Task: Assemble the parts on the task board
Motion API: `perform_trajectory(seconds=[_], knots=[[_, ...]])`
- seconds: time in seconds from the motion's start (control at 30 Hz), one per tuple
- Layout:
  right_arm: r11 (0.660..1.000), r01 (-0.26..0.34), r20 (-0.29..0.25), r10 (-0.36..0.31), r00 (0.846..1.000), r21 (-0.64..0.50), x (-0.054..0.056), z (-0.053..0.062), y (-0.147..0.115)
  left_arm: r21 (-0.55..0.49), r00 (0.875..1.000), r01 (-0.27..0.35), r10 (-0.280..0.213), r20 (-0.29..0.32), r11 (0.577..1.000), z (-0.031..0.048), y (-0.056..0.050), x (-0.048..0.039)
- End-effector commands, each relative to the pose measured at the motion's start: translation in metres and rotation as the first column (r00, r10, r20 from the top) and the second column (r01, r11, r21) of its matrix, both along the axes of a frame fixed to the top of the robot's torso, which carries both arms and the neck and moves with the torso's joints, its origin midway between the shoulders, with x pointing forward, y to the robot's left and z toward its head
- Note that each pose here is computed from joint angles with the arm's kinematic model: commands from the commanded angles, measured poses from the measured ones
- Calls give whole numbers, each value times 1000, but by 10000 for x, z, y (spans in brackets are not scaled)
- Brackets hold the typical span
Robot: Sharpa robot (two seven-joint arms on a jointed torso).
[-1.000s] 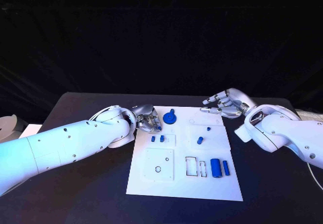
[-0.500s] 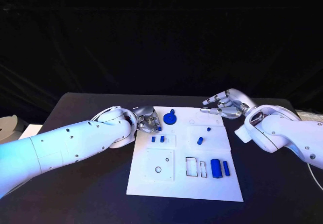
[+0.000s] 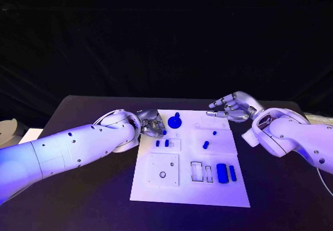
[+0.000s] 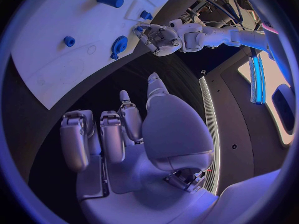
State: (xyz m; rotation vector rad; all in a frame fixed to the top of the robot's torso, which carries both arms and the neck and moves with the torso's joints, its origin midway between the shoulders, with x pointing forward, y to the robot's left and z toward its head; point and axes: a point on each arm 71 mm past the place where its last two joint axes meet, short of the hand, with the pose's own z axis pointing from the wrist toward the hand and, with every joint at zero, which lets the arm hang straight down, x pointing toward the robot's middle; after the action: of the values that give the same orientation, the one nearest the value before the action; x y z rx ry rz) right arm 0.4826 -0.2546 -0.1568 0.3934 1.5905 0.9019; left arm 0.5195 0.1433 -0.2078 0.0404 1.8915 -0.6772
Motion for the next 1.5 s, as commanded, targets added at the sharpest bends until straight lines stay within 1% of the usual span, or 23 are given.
perform_trajectory(seconds=[0.03,0.23,0.37,0.43,0.47,0.5,0.53,0.57,0.6,0.63,0.67,0.7,0.73,0.77,0.83,0.87,0.9,0.97,1.0,1.07,1.13,1.3,1.5], knots=[[1000,-16,-8,16,1000,-27,-3,-15,2,37,999,-16,17,-28,999,-59,49,-6],[995,-29,-10,28,1000,-97,0,-36,-10,29,999,-29,30,-14,999,-46,90,-2],[982,-45,1,46,999,-184,-3,-53,-9,17,999,-48,48,-8,999,-35,158,1],[966,-57,14,62,998,-253,-10,-65,-2,-13,997,-74,74,-15,997,-25,222,6],[954,-62,22,72,997,-294,-15,-72,4,-46,995,-98,97,-28,994,-20,265,12],[942,-67,30,81,996,-328,-20,-78,10,-82,992,-123,120,-47,989,-17,304,17],[925,-71,42,93,995,-374,-27,-86,19,-139,986,-160,150,-79,977,-14,355,22],[904,-76,53,108,993,-421,-36,-96,31,-208,976,-202,180,-121,957,-11,406,26],[882,-79,63,122,991,-465,-46,-108,44,-334,956,-270,211,-203,903,-6,477,25],[846,-81,76,142,987,-528,-62,-129,63,-417,941,-310,213,-262,855,-2,511,19],[832,-82,80,149,986,-549,-68,-138,71,-465,932,-333,210,-297,820,1,527,13],[823,-82,82,154,985,-562,-72,-144,77,-541,915,-371,196,-354,755,8,552,0],[793,-83,86,168,982,-604,-84,-167,94,-594,900,-400,179,-397,698,12,569,-15],[772,-83,88,177,980,-630,-91,-183,104,-648,880,-437,148,-451,624,11,585,-39],[734,-81,88,190,978,-675,-101,-213,119,-720,837,-503,61,-544,479,1,606,-94],[717,-80,88,194,977,-692,-105,-226,123,-743,823,-524,23,-568,417,2,616,-119],[703,-79,89,199,976,-706,-108,-238,128,-760,814,-538,-8,-580,366,5,626,-143],[682,-78,89,206,974,-727,-114,-256,136,-781,807,-551,-52,-589,295,14,643,-185],[672,-78,89,210,974,-737,-118,-265,142,-789,805,-555,-69,-589,265,20,652,-205],[655,-79,88,218,972,-751,-126,-280,156,-798,803,-560,-90,-589,222,28,666,-241],[644,-80,88,225,970,-761,-134,-291,168,-802,802,-564,-100,-589,198,32,676,-268],[626,-81,89,236,968,-776,-143,-311,199,-808,803,-565,-113,-585,165,40,687,-322],[621,-83,90,242,966,-779,-133,-332,232,-813,806,-561,-118,-579,155,49,692,-351]])
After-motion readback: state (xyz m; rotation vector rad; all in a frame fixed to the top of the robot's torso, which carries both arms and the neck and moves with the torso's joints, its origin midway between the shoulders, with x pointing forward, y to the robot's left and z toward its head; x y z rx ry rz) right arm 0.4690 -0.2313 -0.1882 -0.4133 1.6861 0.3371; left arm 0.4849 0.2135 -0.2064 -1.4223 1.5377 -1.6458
